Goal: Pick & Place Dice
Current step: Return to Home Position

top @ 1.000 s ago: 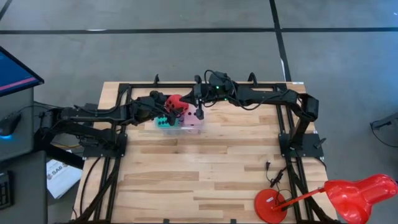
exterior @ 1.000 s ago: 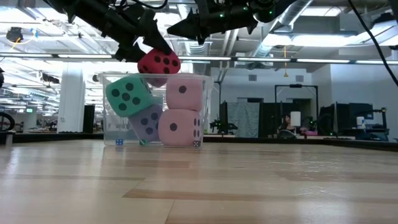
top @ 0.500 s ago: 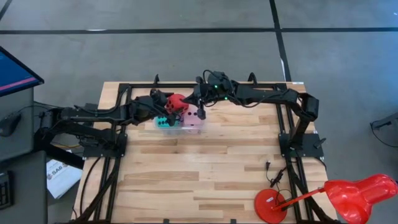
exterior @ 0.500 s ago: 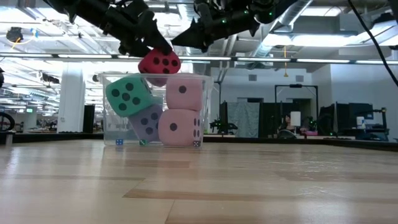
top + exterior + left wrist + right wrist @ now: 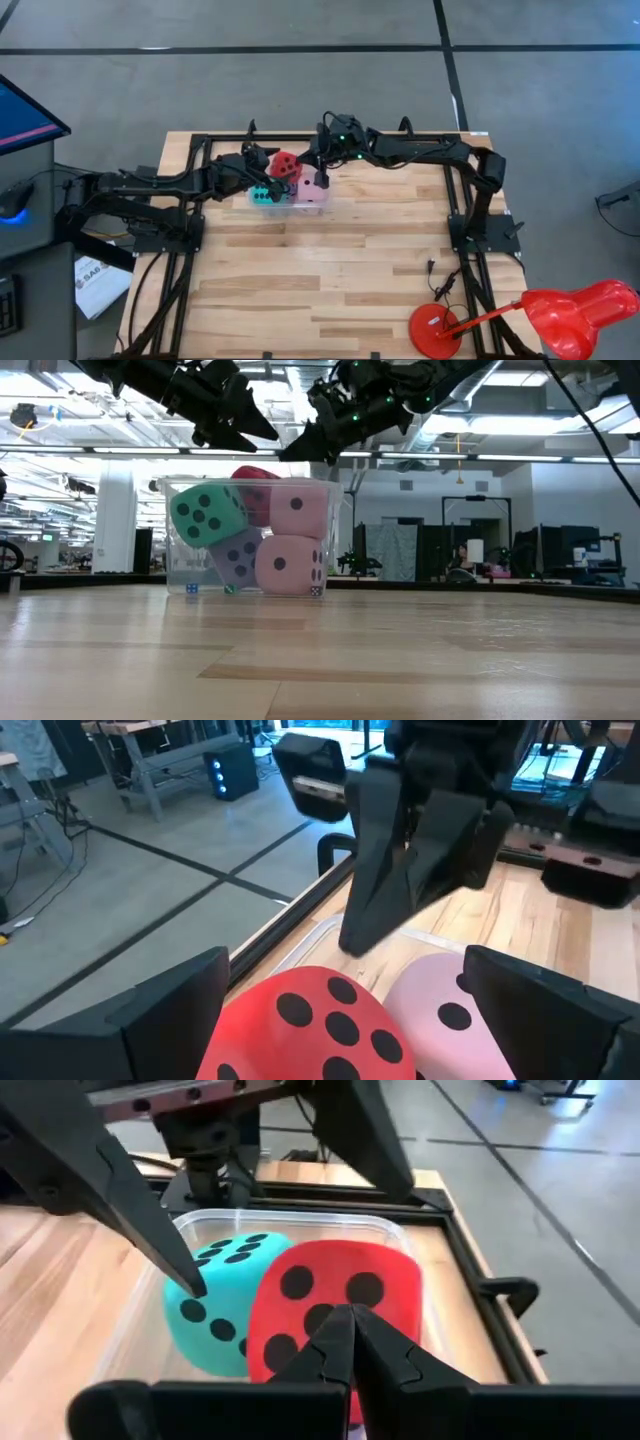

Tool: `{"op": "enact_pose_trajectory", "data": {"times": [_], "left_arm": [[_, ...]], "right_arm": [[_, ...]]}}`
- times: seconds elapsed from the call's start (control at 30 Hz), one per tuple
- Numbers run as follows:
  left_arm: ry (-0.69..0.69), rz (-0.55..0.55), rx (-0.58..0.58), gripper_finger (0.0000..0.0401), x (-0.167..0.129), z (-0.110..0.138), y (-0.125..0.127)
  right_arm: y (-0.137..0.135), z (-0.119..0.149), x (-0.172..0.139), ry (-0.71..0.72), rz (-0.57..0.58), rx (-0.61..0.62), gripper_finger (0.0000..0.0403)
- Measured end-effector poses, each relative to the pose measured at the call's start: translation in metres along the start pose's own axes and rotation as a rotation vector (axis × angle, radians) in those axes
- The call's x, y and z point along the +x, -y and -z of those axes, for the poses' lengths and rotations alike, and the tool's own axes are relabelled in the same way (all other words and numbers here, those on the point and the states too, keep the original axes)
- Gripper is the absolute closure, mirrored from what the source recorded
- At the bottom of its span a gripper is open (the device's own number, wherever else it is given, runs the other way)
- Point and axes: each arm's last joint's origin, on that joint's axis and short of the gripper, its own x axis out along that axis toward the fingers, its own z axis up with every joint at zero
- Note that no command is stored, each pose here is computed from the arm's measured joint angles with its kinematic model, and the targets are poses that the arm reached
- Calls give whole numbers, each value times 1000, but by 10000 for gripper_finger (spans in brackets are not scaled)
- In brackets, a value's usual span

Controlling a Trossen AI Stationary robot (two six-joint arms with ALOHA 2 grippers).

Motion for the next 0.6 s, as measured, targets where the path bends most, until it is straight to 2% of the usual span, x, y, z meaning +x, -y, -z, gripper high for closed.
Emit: {"op": "enact_pose_trajectory", "data": {"times": [0.27, 0.37, 0.6], "left_arm": [[3, 3, 14, 9, 0, 0, 0], [5, 47, 97, 9, -2, -1, 1], [63, 150, 99, 9, -24, -12, -6]], "right_arm": [[-3, -22, -27, 38, 12, -32, 403], [-5, -28, -37, 31, 15, -77, 403], [-7, -42, -67, 13, 29, -142, 403]]}}
